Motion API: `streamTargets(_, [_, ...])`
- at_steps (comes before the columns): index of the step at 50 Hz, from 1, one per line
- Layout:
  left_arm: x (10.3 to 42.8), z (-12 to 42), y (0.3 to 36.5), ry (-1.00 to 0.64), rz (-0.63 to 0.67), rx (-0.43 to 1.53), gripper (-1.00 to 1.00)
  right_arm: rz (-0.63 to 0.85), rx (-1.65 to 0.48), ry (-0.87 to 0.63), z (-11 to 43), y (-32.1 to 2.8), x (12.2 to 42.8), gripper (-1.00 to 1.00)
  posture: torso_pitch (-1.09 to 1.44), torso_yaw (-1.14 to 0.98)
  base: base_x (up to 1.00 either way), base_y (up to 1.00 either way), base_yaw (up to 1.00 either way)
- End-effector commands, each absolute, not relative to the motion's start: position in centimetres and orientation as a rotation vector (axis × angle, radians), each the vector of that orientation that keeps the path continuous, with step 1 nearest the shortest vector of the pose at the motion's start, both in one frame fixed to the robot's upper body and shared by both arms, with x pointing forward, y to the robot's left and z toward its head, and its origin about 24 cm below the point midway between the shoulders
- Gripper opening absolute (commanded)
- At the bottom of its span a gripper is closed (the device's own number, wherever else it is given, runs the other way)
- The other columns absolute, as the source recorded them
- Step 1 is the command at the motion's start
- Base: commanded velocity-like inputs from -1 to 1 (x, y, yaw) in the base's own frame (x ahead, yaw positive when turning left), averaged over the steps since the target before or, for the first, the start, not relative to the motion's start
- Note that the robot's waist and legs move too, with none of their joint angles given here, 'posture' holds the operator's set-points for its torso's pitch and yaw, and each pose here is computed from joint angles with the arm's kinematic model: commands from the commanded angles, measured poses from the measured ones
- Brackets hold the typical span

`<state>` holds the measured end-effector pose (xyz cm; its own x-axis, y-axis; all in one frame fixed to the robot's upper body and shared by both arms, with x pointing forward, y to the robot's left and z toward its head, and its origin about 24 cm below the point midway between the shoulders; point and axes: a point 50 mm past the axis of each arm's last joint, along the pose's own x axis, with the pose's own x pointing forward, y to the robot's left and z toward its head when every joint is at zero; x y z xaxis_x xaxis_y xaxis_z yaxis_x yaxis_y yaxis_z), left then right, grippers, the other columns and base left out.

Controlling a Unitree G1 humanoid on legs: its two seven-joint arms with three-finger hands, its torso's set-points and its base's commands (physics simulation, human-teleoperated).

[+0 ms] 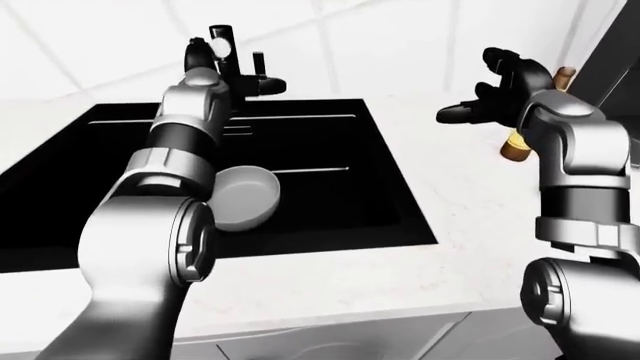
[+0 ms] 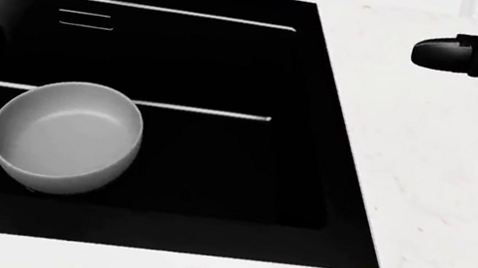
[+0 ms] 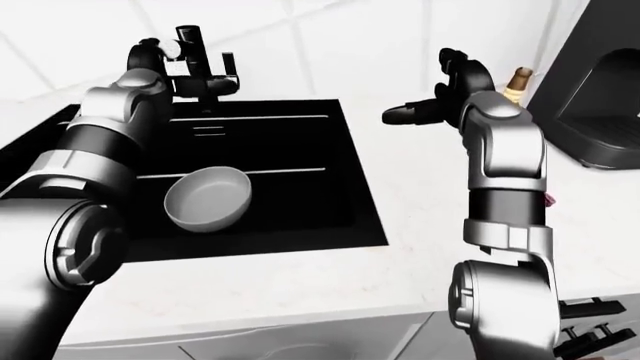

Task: Turn the sink spout to the right.

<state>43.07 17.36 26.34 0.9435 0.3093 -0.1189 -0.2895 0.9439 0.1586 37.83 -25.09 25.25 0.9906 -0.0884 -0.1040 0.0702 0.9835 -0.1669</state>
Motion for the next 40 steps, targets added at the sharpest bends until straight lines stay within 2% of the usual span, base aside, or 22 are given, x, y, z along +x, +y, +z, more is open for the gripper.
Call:
streamTargets(1, [42.9, 29.5, 17.0, 0.028, 0.304, 0.132, 1.0, -0.087, -0.178, 0.012, 27.7, -25.0, 37.5, 1.0, -0.1, 0.0, 0.0, 0.0, 0.0])
streamTargets(40, [43.0, 29.1, 13.6, 0.034, 0.229, 0.135, 1.0, -0.091, -0.174, 0.01, 27.6, -25.3, 37.1, 1.0, -0.1, 0.0, 0.0, 0.0, 0.0])
